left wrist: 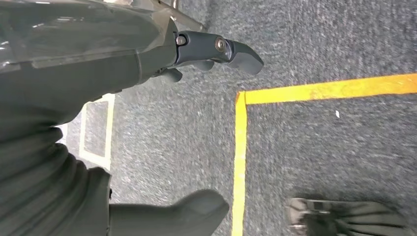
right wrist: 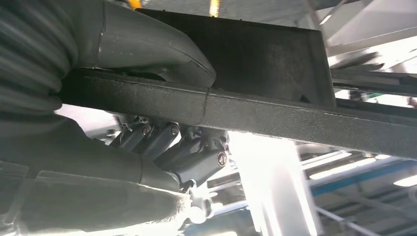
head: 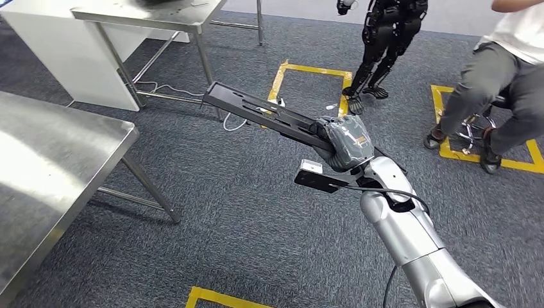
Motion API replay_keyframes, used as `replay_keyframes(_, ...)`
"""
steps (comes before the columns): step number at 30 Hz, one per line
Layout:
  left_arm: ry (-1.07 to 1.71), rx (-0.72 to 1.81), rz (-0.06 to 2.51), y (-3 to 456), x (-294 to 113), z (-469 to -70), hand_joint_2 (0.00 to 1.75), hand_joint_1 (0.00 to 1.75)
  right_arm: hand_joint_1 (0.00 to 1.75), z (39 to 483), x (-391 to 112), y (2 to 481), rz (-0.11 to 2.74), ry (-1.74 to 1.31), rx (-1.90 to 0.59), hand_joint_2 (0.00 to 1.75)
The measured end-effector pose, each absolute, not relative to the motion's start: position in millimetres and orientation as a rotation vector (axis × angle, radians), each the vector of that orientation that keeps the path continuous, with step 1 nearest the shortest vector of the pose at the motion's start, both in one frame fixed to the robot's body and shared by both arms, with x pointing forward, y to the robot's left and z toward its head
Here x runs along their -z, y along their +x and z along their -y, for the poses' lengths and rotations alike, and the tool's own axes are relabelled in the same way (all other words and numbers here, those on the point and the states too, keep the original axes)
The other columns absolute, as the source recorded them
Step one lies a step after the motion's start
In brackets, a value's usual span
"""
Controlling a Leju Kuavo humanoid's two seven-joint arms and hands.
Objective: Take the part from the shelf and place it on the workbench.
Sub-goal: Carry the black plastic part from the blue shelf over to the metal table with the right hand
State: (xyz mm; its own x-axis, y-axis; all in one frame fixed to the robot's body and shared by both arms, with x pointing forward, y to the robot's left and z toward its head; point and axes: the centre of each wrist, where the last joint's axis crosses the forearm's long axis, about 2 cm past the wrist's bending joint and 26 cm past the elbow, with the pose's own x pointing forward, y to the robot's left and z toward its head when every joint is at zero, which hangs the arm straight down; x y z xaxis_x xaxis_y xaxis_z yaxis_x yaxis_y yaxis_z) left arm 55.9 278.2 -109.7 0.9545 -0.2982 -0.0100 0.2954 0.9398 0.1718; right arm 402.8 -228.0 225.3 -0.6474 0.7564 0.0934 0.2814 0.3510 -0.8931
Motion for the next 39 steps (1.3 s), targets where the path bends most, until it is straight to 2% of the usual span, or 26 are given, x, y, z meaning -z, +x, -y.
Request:
replay_keyframes(13, 0.165, 0.319, 0.038, 60.8, 108.8, -273.2, 1.75, 0.00, 1.71, 198.6, -247.5, 407.9, 2.157, -0.888, -1.258, 1.75)
replay_keyframes(39, 0.144, 0.322, 0.046, 59.7, 108.9, -270.8, 1.75, 0.00, 1.71, 161.3, -261.4, 410.3, 2.181, -0.832, -1.300, 1.75)
